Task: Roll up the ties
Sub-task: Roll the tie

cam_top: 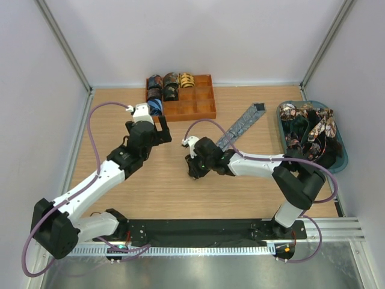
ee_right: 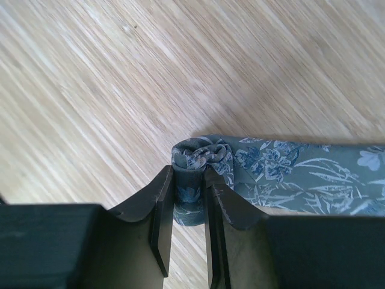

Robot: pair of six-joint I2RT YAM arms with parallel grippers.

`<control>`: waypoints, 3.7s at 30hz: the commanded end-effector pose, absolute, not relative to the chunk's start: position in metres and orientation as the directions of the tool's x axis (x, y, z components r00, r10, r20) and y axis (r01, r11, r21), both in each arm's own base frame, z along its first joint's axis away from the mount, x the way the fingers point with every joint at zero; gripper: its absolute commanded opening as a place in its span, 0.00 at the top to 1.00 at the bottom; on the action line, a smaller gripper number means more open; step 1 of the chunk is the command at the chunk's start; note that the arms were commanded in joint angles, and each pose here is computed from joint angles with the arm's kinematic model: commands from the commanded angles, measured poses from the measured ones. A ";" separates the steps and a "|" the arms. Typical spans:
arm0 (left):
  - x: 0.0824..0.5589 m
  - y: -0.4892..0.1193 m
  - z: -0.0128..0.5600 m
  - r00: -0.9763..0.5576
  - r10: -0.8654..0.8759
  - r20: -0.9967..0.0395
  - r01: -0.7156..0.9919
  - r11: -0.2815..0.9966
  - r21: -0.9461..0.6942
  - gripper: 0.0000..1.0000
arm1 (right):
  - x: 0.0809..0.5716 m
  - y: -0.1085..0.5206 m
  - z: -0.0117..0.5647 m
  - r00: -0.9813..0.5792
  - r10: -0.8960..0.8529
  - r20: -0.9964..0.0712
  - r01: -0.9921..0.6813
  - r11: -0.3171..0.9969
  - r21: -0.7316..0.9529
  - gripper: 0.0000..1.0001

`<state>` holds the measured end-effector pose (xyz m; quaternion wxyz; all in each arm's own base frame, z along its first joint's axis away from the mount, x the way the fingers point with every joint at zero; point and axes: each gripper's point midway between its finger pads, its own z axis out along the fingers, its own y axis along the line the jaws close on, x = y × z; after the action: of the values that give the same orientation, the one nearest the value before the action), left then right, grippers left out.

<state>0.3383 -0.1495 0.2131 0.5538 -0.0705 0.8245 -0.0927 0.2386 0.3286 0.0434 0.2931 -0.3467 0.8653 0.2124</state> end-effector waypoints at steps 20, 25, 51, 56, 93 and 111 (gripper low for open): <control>0.292 -0.263 0.143 -0.252 0.179 -0.951 0.685 0.727 -0.045 0.00 | 0.259 0.312 0.048 -0.917 -0.125 -0.378 -0.398 0.331 0.856 0.82; 0.273 -0.283 0.122 -0.236 0.310 -0.921 0.790 0.613 0.004 0.00 | 0.265 0.307 0.044 -0.933 -0.096 -0.346 -0.358 0.310 0.881 0.83; 0.257 -0.313 0.036 -0.292 0.546 -0.785 0.874 0.486 0.013 0.05 | 0.276 0.303 0.041 -0.940 -0.063 -0.335 -0.337 0.309 0.889 0.84; 0.261 -0.310 0.029 -0.292 0.574 -0.765 0.864 0.501 0.047 0.15 | 0.276 0.302 0.042 -0.941 -0.059 -0.332 -0.334 0.308 0.891 0.83; 0.263 -0.323 0.026 -0.314 0.631 -0.709 0.879 0.476 0.034 0.29 | 0.275 0.287 0.021 -0.947 -0.076 -0.312 -0.312 0.453 0.835 0.79; 0.249 -0.317 0.006 -0.369 0.674 -0.640 0.885 0.466 -0.020 0.64 | 0.282 0.287 0.023 -0.945 -0.072 -0.320 -0.316 0.459 0.830 0.63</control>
<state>0.2684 -0.3331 0.0194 0.3260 0.4795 0.7920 -0.1909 0.2725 0.2901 0.0290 0.1033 -0.1163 0.8361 0.5260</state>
